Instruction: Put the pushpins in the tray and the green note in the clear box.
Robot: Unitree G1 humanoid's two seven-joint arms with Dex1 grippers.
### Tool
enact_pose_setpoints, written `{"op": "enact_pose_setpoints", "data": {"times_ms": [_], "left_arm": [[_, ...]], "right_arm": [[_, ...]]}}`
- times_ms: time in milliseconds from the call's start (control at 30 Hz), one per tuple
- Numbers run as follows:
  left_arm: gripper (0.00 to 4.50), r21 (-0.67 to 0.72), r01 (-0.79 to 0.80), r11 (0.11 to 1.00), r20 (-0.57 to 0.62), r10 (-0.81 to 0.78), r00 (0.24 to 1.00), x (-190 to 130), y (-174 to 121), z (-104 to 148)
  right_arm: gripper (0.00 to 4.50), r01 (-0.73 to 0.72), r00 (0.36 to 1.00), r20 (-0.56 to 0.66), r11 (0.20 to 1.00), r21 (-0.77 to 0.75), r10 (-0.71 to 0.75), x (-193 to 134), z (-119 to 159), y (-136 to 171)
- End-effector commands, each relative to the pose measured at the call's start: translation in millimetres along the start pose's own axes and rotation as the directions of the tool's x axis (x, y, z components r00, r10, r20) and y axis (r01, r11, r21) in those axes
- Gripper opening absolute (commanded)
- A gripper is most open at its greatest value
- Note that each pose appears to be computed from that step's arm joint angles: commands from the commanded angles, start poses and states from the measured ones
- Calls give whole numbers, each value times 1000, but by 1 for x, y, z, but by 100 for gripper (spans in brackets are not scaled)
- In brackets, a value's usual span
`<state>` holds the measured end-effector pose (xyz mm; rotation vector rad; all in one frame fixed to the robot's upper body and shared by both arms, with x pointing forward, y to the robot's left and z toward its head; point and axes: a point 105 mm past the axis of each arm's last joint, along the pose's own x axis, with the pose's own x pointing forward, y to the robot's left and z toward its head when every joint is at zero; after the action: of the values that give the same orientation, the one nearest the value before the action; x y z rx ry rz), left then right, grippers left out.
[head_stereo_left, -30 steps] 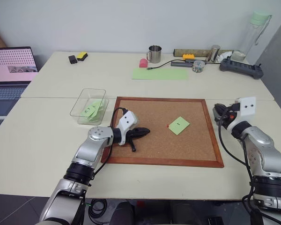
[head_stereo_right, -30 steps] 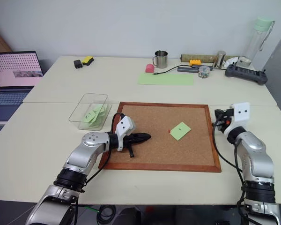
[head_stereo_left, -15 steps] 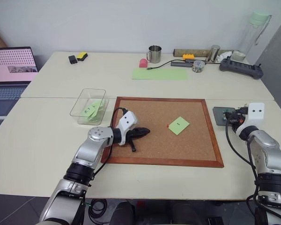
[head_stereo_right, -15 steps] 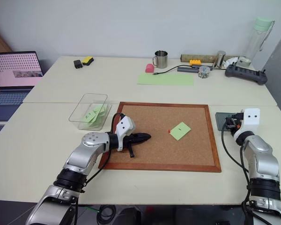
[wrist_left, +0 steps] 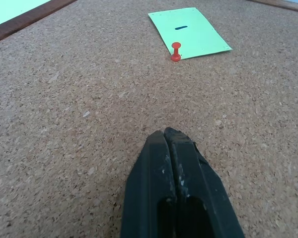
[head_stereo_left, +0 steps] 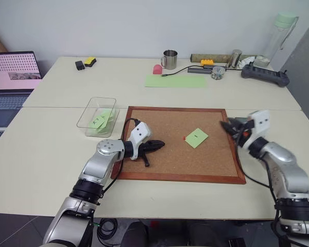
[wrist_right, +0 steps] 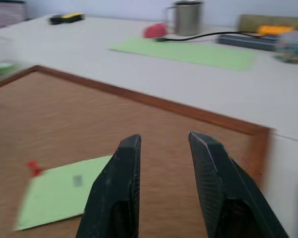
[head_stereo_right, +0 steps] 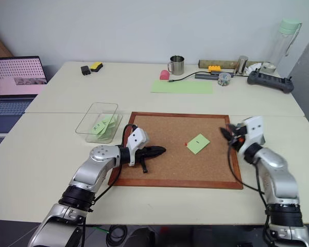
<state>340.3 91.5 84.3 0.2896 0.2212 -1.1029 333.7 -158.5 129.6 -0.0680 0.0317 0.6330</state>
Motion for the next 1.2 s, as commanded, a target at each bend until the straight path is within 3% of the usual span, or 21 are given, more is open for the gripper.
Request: {"op": "enact_pose_setpoints", "data": {"times_ms": [33, 167, 300, 967, 1200], "left_arm": [[0, -25, 15, 1000, -68, -17, 998, -1, -6, -18], [0, -21, 9, 1000, -70, -11, 998, -2, -5, -17], [0, -18, 5, 1000, -72, -6, 997, -3, -4, -17], [0, -27, -10, 1000, -77, 8, 997, -6, -3, -18], [0, -29, -11, 1000, -78, 8, 997, -6, -4, -19]], "right_arm": [[155, -168, 986, -6, 984, -63, 168, 14, 1, 41], [155, -236, 972, -28, 969, -76, 235, 27, -4, 60], [155, -254, 965, -108, 953, -164, 238, 40, -17, 60], [155, -222, 973, -77, 971, -90, 216, 63, -19, 54], [34, -219, 975, -66, 972, -79, 214, 61, -16, 51]]}}
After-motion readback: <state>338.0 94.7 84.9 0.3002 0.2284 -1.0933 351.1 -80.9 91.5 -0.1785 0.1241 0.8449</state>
